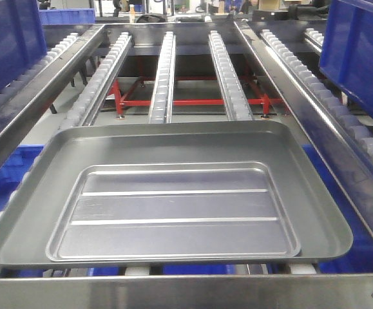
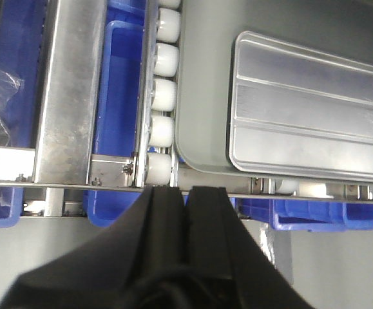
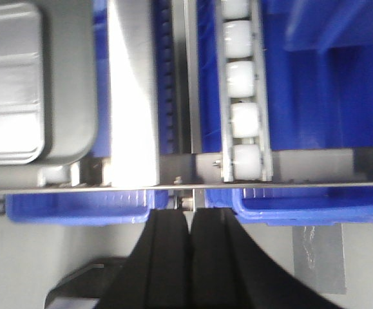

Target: Grab silver tray and place in blue box

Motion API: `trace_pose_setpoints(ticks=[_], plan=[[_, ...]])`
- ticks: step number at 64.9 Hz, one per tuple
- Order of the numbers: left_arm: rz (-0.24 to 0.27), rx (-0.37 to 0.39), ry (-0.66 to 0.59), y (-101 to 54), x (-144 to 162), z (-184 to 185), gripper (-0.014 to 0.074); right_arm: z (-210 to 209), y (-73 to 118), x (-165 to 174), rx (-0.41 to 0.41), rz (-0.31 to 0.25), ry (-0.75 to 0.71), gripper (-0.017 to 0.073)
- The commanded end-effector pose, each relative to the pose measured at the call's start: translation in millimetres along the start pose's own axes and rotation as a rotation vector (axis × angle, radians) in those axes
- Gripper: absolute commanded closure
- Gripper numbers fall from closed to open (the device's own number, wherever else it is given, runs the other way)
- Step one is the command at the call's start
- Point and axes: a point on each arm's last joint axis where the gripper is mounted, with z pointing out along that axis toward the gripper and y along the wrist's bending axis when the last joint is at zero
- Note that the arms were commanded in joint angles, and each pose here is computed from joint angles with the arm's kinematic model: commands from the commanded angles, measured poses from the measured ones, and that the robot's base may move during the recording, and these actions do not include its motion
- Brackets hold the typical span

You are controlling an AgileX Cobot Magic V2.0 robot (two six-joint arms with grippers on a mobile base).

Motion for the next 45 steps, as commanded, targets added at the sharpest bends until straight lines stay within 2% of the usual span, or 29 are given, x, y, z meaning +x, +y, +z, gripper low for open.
trace_pose_setpoints(ticks=[1, 4, 8, 17, 27, 36, 42, 45], plan=[[-0.038, -0.024, -0.026, -1.3, -12.4, -1.3, 0.069, -8.9, 7.8, -19.2, -0.024, -0.054, -0.054, 0.0501], [-0.091, -0.077, -0.011, 3.9, -13.5, 1.9, 0.069, -7.5, 11.3, -23.9, -0.033, -0.07, -0.042, 0.0501], [-0.086, -0.128, 0.008, 8.4, -15.4, 6.9, 0.069, -1.4, 15.7, -29.9, -0.041, -0.072, -0.021, 0.0501], [-0.065, -0.124, 0.05, 6.6, -20.4, 21.8, 0.069, 21.7, 22.3, -40.1, 0.006, -0.06, 0.043, 0.0501], [-0.051, -0.129, 0.109, 2.5, -26.9, 49.8, 0.069, 48.9, 40.8, -56.7, 0.038, -0.101, 0.065, 0.0501], [-0.084, -0.148, 0.147, -3.2, -28.9, 76.8, 0.069, 71.9, 61.7, -67.7, 0.034, -0.072, 0.124, 0.0501], [-0.114, -0.159, 0.165, -13.2, -32.1, 91.4, 0.069, 88.4, 72.8, -74.1, 0.035, -0.059, 0.154, 0.0501], [-0.107, -0.174, 0.173, -20.6, -35.8, 97.6, 0.069, 96.4, 77.8, -76.9, 0.032, -0.065, 0.161, 0.0501]])
